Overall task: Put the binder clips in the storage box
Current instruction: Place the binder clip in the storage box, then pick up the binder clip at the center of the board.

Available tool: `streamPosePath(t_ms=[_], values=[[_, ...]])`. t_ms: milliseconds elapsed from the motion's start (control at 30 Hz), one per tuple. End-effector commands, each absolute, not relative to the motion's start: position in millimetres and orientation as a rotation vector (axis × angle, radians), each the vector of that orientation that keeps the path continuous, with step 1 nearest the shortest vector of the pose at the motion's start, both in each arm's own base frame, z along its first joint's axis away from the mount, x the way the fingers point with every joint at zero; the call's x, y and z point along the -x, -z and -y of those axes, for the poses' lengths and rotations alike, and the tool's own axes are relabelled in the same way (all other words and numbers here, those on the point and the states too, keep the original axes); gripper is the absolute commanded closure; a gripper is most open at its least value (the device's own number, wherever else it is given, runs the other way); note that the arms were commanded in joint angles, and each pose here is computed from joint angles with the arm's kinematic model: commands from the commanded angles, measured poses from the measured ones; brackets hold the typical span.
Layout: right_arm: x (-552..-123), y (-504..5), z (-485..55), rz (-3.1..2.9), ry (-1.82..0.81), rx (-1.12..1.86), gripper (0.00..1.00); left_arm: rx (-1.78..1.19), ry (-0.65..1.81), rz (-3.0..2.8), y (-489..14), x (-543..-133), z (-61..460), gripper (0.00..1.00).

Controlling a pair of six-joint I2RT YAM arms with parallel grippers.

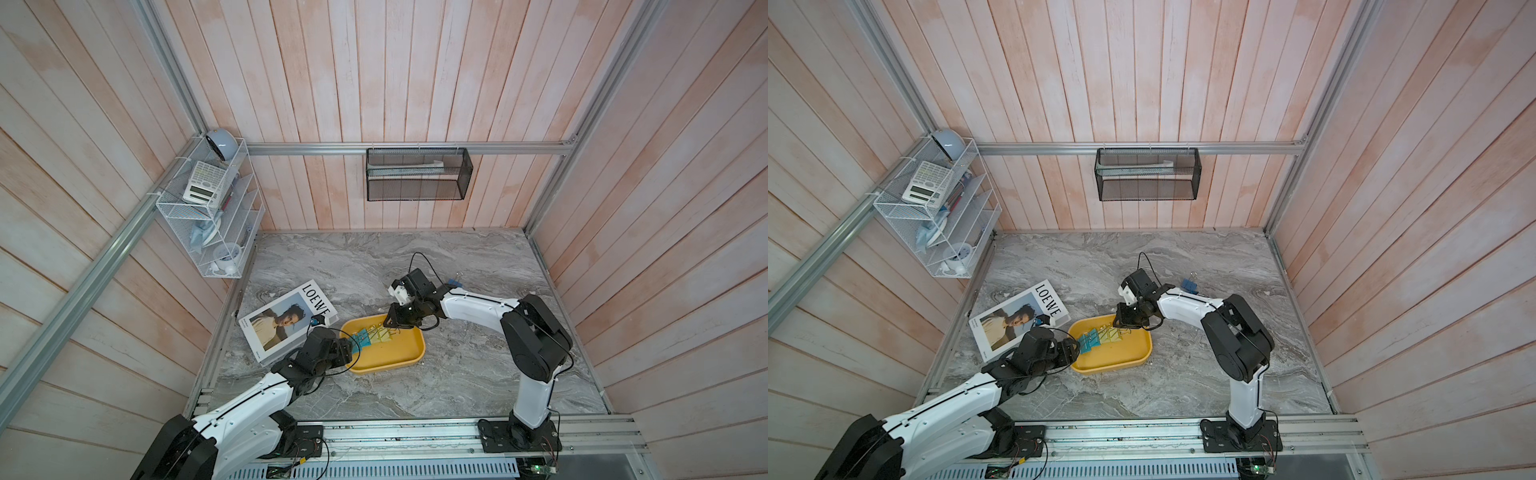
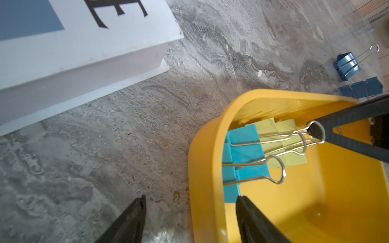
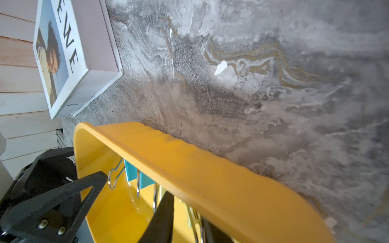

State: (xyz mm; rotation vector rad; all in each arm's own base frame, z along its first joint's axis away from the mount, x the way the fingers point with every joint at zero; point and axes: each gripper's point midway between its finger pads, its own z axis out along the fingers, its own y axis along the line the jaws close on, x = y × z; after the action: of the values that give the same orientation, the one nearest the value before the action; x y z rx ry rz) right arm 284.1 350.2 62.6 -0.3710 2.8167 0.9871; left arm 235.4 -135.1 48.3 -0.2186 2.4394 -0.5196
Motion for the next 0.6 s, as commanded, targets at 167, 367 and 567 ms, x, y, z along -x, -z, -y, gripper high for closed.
streamPosePath(t_ms=[167, 367, 567], values=[[-289, -103, -325, -2.721, -0.983, 0.347, 0.66, 0.203, 0.521, -2.421, -49, -236, 134, 0.26], [-317, -147, -254, -2.625, -0.933, 0.17, 0.64, 0.204, 0.521, -2.423, -48, -235, 134, 0.26], [-384, -140, -136, -2.538, -0.585, -0.088, 0.64, 0.201, 0.523, -2.423, -48, -236, 134, 0.25]])
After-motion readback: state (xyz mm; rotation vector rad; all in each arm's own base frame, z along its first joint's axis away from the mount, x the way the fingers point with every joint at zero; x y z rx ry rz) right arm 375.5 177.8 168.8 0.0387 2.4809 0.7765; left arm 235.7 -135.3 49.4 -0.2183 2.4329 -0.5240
